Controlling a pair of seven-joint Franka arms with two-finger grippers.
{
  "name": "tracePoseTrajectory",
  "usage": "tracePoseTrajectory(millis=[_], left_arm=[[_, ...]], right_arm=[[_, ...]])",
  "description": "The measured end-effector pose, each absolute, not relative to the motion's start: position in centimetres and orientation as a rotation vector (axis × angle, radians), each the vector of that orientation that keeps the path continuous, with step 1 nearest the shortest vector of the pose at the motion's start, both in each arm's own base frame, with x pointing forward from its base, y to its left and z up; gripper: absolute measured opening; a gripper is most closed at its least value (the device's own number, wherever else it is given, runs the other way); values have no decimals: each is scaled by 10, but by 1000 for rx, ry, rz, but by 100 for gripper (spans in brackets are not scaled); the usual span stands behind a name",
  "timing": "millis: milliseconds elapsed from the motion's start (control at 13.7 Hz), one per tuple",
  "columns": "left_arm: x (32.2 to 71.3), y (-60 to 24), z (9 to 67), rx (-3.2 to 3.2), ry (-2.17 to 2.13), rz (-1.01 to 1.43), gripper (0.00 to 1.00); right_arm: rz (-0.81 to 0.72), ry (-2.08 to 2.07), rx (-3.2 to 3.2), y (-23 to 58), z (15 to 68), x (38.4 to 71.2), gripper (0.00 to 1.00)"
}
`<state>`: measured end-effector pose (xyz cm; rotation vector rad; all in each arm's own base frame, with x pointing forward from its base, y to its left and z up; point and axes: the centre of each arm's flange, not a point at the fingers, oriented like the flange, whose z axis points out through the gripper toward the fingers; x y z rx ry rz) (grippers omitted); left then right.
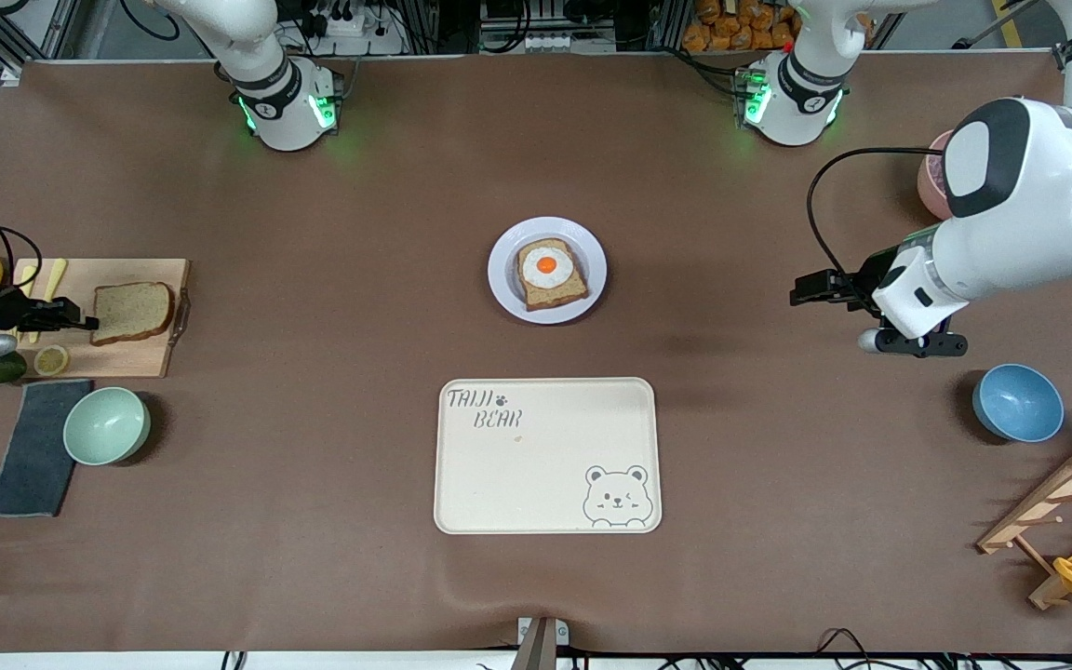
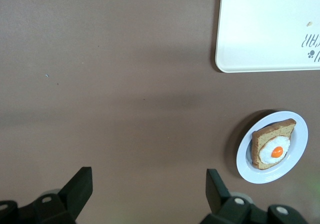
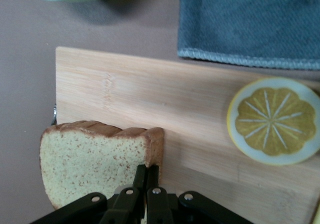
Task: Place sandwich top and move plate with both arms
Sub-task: 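Carry the bread to the plate with the right gripper while the left approaches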
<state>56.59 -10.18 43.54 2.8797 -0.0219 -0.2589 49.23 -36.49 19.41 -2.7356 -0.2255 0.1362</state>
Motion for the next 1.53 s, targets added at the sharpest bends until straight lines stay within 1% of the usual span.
tracePoseTrajectory(millis=[146, 437, 801, 1238, 1384, 1530], left_arm=[[566, -102, 434, 2880, -21, -260, 100], [565, -102, 434, 2880, -22, -260, 100], [565, -104, 434, 2880, -27, -261, 100], [564, -106, 433, 2880, -32, -264, 100], [564, -106, 433, 2880, -32, -264, 100], [564, -106, 433, 2880, -32, -264, 100]], right_arm=[[147, -236, -2716, -360, 202, 500, 4], [263, -176, -2620, -345, 238, 520, 4], [311, -110, -2458, -300, 261, 540, 4], [387, -76, -2274, -218, 269, 567, 4], [418, -53, -2254, -183, 279, 578, 4], [432, -44, -2218, -142, 292, 582, 4]])
